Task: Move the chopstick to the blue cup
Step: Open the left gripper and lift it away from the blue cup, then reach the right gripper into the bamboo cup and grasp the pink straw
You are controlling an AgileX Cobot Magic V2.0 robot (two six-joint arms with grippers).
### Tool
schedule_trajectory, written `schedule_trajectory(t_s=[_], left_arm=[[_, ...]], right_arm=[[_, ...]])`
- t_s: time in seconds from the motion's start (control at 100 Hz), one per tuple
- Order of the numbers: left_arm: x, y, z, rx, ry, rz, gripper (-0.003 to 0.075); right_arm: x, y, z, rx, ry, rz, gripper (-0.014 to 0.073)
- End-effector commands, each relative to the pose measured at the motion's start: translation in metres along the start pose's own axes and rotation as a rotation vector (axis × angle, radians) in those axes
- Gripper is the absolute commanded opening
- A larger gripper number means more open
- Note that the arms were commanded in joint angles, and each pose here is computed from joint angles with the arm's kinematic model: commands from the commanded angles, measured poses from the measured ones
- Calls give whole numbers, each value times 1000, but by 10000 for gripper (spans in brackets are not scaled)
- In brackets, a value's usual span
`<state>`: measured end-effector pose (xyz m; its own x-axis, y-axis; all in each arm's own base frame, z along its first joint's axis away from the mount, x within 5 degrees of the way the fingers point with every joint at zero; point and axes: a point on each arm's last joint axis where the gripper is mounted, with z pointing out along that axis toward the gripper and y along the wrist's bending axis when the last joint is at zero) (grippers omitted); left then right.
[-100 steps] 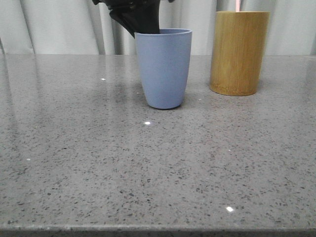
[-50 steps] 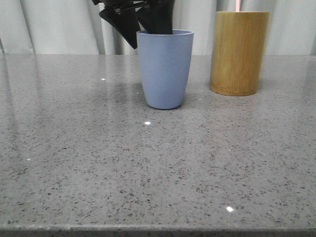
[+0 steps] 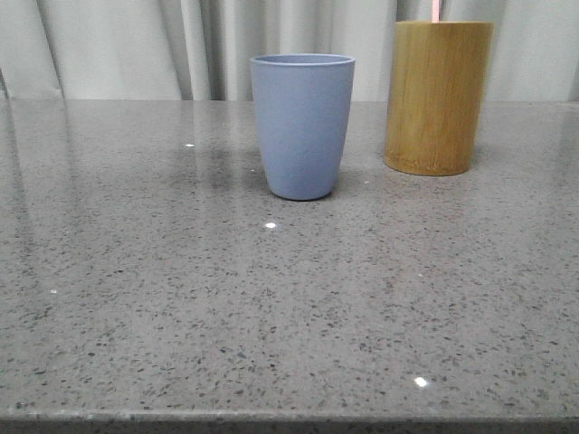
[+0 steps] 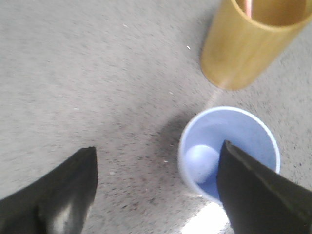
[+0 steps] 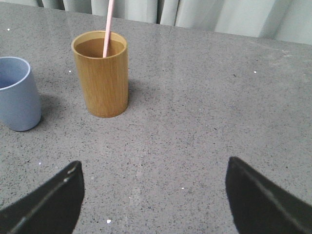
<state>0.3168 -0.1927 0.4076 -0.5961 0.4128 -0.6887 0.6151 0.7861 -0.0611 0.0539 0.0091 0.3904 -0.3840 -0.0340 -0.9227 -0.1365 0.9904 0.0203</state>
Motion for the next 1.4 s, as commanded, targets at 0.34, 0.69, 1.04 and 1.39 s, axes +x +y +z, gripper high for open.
schedule_trajectory(t_s=[0.34, 0.69, 1.04, 1.39], left_arm=[[62, 62, -105, -224, -186, -225, 503], [162, 36, -136, -307, -284, -294, 503], [228, 9, -139, -312, -337, -316, 503], [229, 8, -140, -316, -353, -314, 503]], right_arm=[[-13, -1, -2, 15, -70, -9, 593], [-14, -1, -2, 15, -71, -9, 593], [-19, 3, -3, -30, -128, 30, 593], [-53, 11, 51, -144, -250, 60, 593]])
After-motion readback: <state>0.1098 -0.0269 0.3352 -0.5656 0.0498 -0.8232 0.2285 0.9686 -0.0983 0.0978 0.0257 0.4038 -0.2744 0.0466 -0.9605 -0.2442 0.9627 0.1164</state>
